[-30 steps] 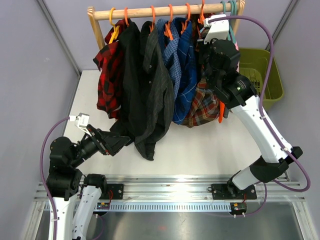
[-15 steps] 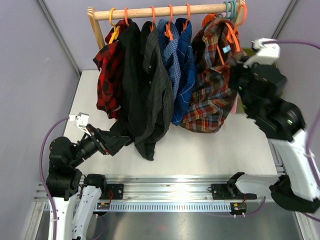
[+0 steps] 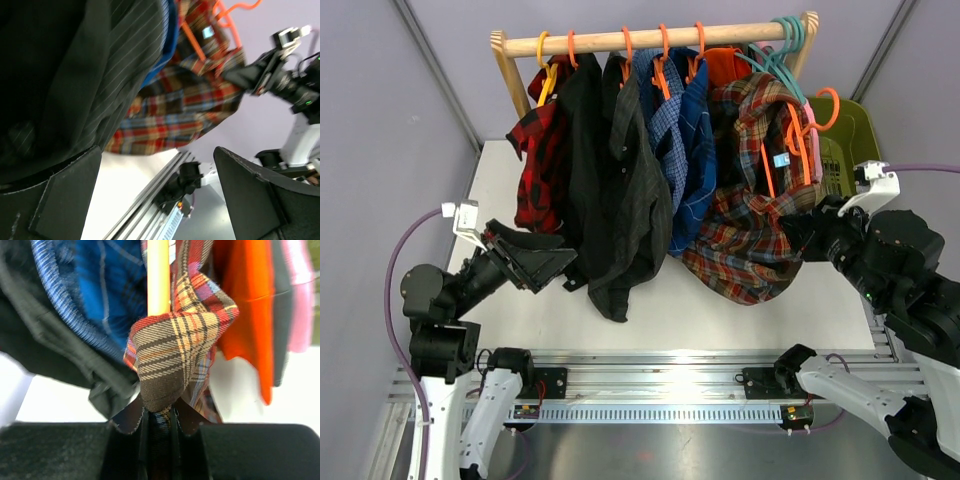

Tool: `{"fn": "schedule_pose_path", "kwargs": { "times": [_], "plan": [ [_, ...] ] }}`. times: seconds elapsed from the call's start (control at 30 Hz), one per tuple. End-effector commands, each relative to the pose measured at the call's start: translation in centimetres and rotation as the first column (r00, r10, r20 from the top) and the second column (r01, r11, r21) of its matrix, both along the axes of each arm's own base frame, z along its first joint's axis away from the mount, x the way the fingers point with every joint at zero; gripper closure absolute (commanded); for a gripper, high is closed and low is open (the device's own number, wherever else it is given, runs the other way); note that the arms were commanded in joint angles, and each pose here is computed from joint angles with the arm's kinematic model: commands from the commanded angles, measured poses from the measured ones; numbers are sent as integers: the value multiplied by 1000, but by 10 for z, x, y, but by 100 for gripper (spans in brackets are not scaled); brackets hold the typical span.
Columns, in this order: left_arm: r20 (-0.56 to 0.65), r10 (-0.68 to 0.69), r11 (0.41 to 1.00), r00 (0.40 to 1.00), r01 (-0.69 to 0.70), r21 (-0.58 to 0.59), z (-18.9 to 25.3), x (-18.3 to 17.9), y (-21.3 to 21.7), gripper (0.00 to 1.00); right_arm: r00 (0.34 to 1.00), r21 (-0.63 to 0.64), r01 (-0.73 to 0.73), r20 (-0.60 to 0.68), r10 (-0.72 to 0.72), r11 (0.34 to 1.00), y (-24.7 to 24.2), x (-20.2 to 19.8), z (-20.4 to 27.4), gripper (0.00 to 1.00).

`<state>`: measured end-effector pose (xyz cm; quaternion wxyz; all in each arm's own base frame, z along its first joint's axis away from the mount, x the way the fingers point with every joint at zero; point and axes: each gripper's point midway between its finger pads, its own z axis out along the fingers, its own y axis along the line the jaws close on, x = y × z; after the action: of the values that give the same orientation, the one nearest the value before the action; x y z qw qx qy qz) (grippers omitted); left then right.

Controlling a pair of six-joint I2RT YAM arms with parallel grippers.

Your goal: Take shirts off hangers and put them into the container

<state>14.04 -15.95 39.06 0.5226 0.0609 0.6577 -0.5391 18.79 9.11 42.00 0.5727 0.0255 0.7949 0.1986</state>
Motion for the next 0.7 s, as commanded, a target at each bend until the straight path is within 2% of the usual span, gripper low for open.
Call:
{"fn": "schedule_pose_path", "kwargs": {
  "times": [0.0, 0.23, 0.37, 0.47, 0.57, 0.67],
  "plan": [
    [131, -90, 994, 987, 98, -55, 53, -19, -8, 1, 961, 10, -190, -204, 188, 982, 19, -42, -43, 100],
    [88, -96, 995, 991, 98, -16, 43, 0, -14, 1, 978, -78, -152, -158, 138, 985, 10, -27, -38, 100],
    [90, -88, 996, 992, 90, -13, 42, 2, -15, 1, 991, -69, -133, -14, 132, 989, 11, -13, -1, 100],
    [76, -78, 997, 994, 78, 0, 36, 6, -15, 1, 966, -43, -209, 146, 213, 977, 19, -20, 37, 100],
    [65, -77, 997, 995, 77, 8, 30, 11, -15, 1, 913, -53, -301, 273, 304, 952, 24, -36, 71, 100],
    [59, -76, 997, 995, 75, 15, 27, 14, -16, 1, 877, -60, -358, 322, 357, 932, 27, -49, 90, 100]
  ]
}}
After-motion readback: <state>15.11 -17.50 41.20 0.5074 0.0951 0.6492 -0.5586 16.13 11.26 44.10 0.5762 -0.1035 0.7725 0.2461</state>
